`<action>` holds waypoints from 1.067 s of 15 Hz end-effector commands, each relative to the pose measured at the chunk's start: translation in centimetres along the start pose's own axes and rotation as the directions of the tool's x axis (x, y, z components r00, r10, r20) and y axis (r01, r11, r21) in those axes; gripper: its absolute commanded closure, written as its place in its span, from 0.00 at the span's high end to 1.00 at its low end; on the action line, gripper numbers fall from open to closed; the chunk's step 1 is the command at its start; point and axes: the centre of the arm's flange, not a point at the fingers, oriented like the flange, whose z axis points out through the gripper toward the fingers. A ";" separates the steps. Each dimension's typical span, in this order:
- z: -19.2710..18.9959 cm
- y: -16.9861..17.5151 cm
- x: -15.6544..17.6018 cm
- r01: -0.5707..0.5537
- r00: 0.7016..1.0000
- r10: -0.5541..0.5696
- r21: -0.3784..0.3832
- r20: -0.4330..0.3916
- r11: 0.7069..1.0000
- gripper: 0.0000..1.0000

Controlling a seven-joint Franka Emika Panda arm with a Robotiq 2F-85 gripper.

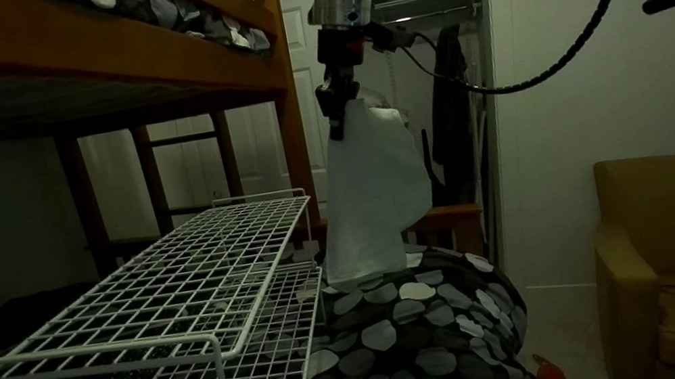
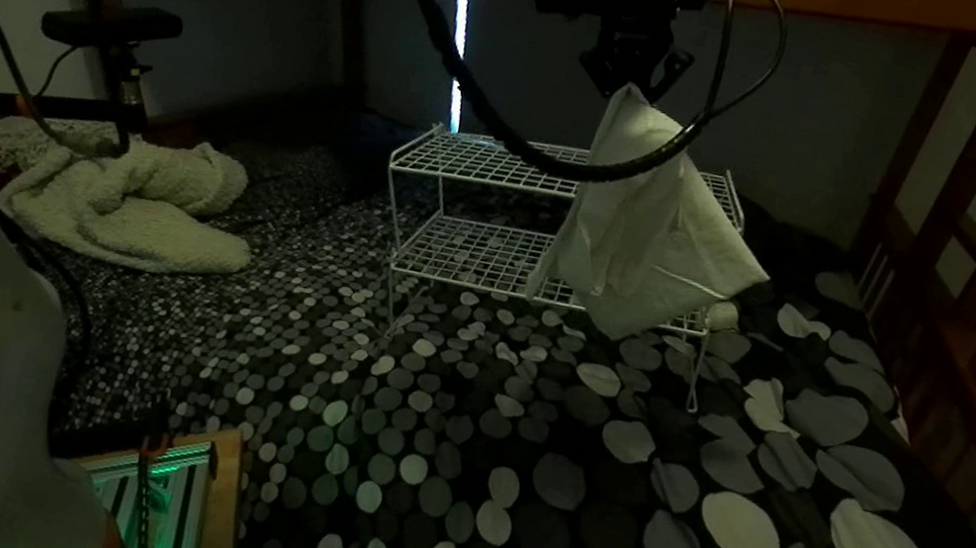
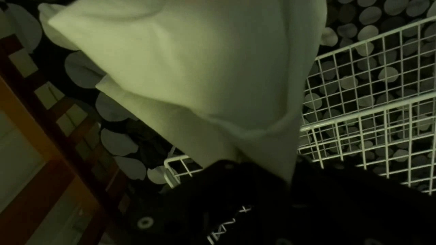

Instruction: Pick up the white bedsheet and put it on the topmost white rack

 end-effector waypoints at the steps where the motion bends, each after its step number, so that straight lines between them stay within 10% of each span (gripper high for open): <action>1: -0.3 -0.6 0.5 0.019 1.000 -0.019 -0.019 -0.004 1.000 0.04; 9: -2.0 -2.2 2.2 0.118 0.991 -0.120 -0.052 -0.056 0.992 0.01; 16: -6.3 -6.5 6.0 0.367 0.928 -0.369 -0.047 -0.041 0.929 0.01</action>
